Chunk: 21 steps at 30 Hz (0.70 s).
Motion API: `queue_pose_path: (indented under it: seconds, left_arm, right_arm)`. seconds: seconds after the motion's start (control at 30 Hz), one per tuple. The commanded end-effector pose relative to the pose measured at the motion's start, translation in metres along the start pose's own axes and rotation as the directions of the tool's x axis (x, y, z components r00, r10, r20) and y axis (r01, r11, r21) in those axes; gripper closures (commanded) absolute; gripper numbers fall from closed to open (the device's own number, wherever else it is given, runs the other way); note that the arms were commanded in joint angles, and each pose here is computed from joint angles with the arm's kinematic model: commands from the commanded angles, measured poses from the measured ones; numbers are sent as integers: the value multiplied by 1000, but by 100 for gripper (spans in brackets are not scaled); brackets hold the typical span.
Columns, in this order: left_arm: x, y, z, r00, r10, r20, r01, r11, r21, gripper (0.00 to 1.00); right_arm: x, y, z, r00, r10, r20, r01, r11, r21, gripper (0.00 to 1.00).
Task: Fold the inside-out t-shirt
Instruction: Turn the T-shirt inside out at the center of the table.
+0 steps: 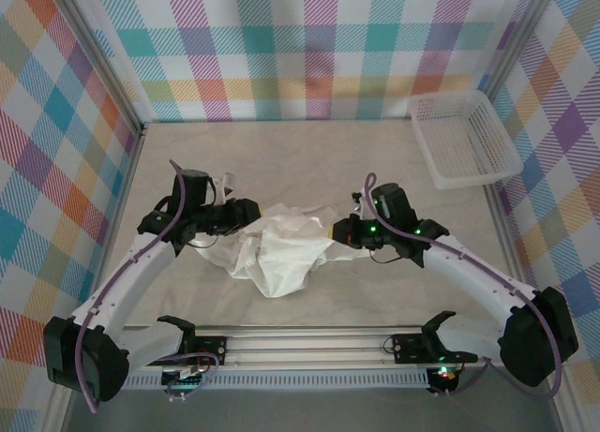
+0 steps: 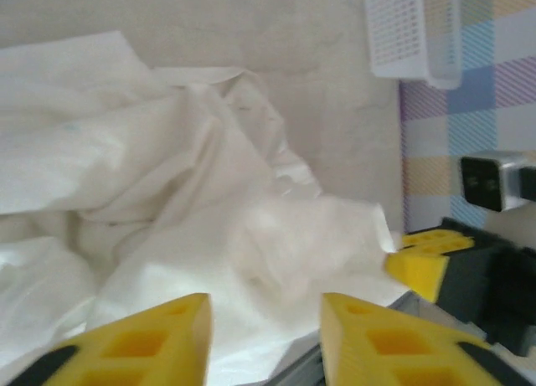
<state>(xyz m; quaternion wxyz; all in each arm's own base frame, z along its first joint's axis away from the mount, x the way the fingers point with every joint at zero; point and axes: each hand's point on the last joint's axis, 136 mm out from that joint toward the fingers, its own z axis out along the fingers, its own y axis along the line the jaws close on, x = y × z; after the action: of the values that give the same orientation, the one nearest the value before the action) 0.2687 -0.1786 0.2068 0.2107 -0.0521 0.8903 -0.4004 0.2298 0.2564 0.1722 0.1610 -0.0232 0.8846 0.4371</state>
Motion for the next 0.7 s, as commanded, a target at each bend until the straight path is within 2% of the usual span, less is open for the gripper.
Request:
queue_pose_path:
  seconds: [0.0, 0.1, 0.2, 0.27, 0.33, 0.4, 0.5, 0.6, 0.67]
  left_arm:
    - [5, -2, -12, 996, 90, 1, -90, 996, -29, 53]
    - [17, -24, -8, 983, 181, -7, -181, 983, -6, 45]
    - [35, -24, 10, 954, 286, -94, -296, 946, -134, 42]
    - [42, -12, 24, 919, 357, -167, -391, 878, -277, 40]
    - [45, -9, 38, 884, 404, -236, -465, 818, -339, 36]
    - [43, -14, 52, 851, 449, -274, -524, 766, -372, 32]
    - [33, -18, 75, 826, 483, -289, -562, 736, -378, 23]
    - [30, 1, 100, 784, 497, -372, -619, 668, -412, 22]
    - [32, 14, 108, 767, 496, -408, -640, 642, -422, 22]
  right_arm:
    - [2, 13, 11, 996, -83, -27, 82, 996, -46, 100]
    - [12, 17, 25, 987, -137, -88, 133, 990, -51, 100]
    - [24, 20, 35, 974, -166, -157, 161, 986, -47, 100]
    - [32, 27, 38, 960, -208, -186, 200, 978, -60, 100]
    - [37, 37, 39, 946, -259, -194, 248, 965, -81, 100]
    - [41, 44, 39, 935, -296, -195, 281, 954, -103, 100]
    - [44, 50, 37, 928, -320, -190, 300, 946, -123, 100]
    - [43, 51, 35, 929, -324, -178, 307, 944, -118, 100]
    - [40, 50, 32, 932, -322, -167, 308, 946, -101, 100]
